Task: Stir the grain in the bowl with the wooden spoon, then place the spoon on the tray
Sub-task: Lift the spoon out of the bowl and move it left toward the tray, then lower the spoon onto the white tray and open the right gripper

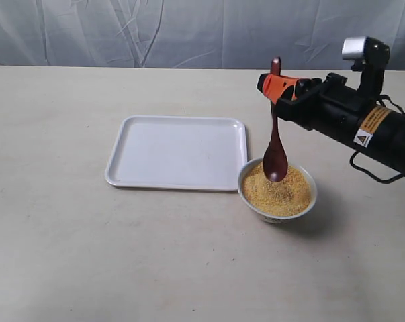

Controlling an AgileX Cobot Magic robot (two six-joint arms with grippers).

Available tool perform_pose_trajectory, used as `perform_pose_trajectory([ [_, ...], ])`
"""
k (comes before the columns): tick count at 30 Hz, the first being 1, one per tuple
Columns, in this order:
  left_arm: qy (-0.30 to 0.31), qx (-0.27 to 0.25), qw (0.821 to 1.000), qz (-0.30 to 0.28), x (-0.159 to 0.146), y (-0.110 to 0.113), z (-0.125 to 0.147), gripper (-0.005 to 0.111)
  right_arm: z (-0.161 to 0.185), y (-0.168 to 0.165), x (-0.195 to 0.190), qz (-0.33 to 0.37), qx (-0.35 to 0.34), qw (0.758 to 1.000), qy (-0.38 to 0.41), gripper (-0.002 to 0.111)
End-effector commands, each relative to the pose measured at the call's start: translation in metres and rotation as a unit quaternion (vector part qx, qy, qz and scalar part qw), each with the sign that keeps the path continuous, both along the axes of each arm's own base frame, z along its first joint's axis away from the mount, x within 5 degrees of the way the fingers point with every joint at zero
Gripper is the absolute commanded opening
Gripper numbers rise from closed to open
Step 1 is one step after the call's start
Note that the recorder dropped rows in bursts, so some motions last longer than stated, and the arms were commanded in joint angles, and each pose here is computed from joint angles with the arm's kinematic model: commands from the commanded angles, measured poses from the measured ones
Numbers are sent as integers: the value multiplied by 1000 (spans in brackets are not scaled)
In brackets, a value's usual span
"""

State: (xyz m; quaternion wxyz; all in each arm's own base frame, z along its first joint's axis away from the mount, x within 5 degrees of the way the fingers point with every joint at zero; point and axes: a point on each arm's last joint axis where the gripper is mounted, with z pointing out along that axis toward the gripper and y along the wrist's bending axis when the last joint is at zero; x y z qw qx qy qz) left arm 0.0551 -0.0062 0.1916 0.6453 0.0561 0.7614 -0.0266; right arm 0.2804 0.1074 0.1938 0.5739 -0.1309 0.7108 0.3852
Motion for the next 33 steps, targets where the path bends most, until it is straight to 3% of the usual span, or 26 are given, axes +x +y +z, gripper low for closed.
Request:
perform_pose_trajectory([
  [1,-5,-2,1000,0,0,0,0,0,14,1,11,-7,-14,999,33,-1],
  [10,-5,-2,1000,0,0,0,0,0,58,12,62,11,-87,992,89,-1],
  [17,-5,-2,1000,0,0,0,0,0,78,37,101,79,-169,978,96,-1],
  [26,-5,-2,1000,0,0,0,0,0,52,115,144,196,-147,966,79,-1],
  [33,-5,-2,1000,0,0,0,0,0,11,143,160,301,-125,941,91,-1],
])
